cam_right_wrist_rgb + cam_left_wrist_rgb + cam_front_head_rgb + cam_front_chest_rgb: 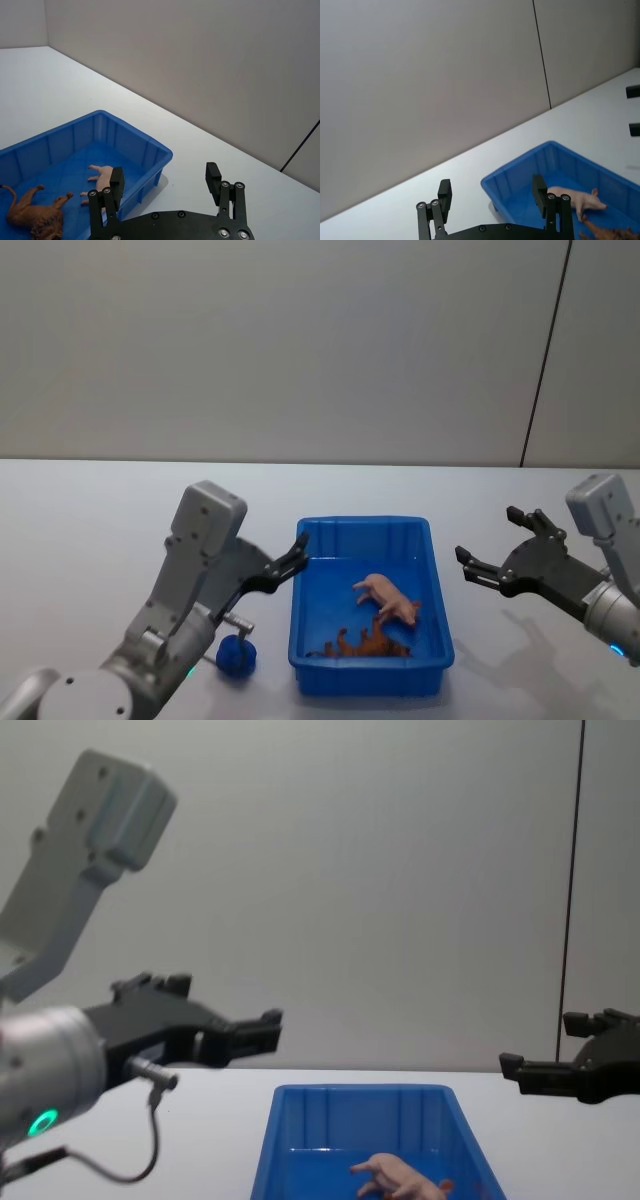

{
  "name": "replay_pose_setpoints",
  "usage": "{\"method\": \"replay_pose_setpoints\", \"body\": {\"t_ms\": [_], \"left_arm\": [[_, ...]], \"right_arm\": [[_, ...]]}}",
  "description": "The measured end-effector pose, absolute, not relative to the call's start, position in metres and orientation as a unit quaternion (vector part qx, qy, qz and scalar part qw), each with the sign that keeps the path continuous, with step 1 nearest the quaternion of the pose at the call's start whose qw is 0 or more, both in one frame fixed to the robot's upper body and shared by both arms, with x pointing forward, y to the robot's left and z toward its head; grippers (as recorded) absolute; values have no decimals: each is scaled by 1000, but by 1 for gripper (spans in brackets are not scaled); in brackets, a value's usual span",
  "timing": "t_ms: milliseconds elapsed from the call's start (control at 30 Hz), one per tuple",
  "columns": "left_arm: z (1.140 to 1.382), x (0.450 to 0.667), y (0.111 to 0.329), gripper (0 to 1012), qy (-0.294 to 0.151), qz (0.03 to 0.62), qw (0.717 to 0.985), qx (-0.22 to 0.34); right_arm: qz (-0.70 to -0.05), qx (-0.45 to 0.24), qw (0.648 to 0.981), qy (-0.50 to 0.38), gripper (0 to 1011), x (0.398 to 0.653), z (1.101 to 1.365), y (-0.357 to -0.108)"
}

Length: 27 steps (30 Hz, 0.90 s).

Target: Pick up the two dolls from the table and place them into the box.

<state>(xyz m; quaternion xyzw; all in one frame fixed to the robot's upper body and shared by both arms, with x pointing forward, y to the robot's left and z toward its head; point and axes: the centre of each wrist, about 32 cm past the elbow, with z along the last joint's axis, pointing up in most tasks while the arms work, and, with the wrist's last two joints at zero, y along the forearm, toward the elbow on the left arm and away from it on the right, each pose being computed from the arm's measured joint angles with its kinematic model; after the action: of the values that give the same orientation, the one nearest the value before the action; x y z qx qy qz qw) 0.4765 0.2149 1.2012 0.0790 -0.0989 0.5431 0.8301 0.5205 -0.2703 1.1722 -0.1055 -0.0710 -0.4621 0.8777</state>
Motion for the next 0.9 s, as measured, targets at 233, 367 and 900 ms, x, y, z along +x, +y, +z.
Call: {"method": "replay_pose_setpoints", "body": {"t_ms": [233,367,900], "left_arm": [[1190,465,229,1003,-69,550,826,99],[1180,459,238,1003,-51,553,825,109],[1144,455,270,1003,-7,531,834,150]], "right_arm": [[-463,-105,877,-72,1001,520,1172,-272],[-464,-105,877,-72,1001,520,1172,-273],[-465,-104,876,-73,1001,520,1172,-274]]}}
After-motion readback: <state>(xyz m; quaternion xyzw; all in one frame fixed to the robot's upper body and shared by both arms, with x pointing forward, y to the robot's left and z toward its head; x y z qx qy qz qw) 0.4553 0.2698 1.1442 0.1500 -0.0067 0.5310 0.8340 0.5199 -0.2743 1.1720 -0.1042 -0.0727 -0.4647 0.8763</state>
